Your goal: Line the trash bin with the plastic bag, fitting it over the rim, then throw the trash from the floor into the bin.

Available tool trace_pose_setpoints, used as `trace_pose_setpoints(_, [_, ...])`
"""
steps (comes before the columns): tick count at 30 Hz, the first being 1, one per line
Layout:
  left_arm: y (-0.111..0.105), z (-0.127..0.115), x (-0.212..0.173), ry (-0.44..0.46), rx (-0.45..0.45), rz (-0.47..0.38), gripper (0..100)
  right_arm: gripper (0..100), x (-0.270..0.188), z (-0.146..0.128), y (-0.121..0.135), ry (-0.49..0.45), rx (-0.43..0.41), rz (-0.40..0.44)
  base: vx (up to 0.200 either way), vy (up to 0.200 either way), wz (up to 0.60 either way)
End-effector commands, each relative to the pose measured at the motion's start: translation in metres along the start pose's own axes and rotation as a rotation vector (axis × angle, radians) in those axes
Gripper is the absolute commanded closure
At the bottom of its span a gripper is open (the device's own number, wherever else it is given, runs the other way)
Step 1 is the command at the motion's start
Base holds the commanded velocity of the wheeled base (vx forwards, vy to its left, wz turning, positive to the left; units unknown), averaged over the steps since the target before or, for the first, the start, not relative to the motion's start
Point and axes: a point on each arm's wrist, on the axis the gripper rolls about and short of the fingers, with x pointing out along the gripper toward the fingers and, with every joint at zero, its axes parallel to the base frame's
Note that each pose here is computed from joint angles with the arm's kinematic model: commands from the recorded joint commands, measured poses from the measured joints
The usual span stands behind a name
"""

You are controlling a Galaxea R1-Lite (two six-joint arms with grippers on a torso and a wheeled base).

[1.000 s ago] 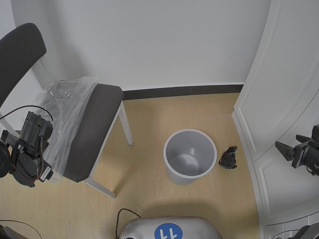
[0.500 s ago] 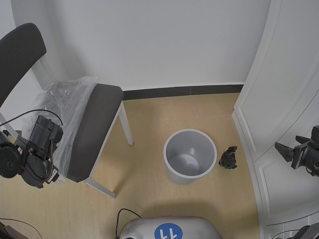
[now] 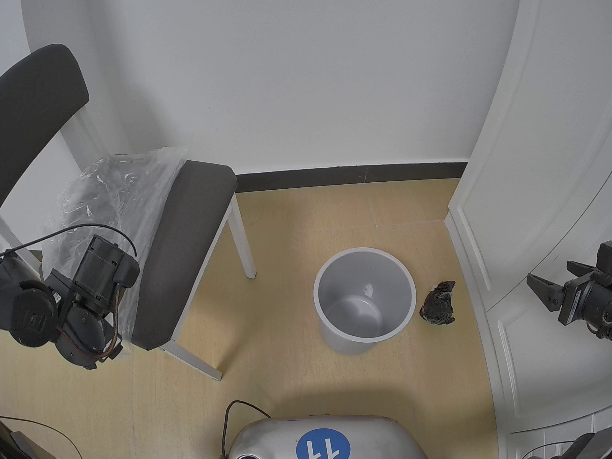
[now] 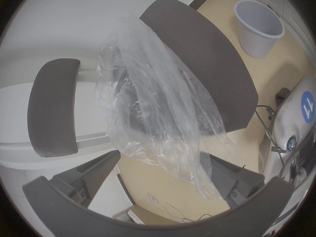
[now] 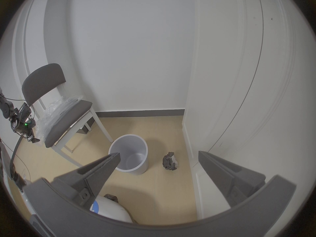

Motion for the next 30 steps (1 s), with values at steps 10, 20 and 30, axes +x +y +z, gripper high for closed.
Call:
trace_pose_setpoints(10, [-0.008, 0.0022, 0.0039, 0.019, 0.042, 0.004, 0, 0, -0.0006, 0.0, -0.0007, -0.002, 0.003, 0.024, 0.0, 0.0, 0.0])
trace_pose_setpoints(20, [-0.0092, 0.0022, 0.0023, 0.02, 0.07, 0.023, 0, 0, -0.0006, 0.0001, -0.0007, -0.004, 0.003, 0.024, 0.0, 0.0, 0.0])
trace_pose_setpoints(30, [-0.01, 0.001, 0.0009, 0.024, 0.083, 0.044, 0, 0, -0.0016, 0.0001, -0.0008, -0.007, 0.004, 0.026, 0.0, 0.0, 0.0])
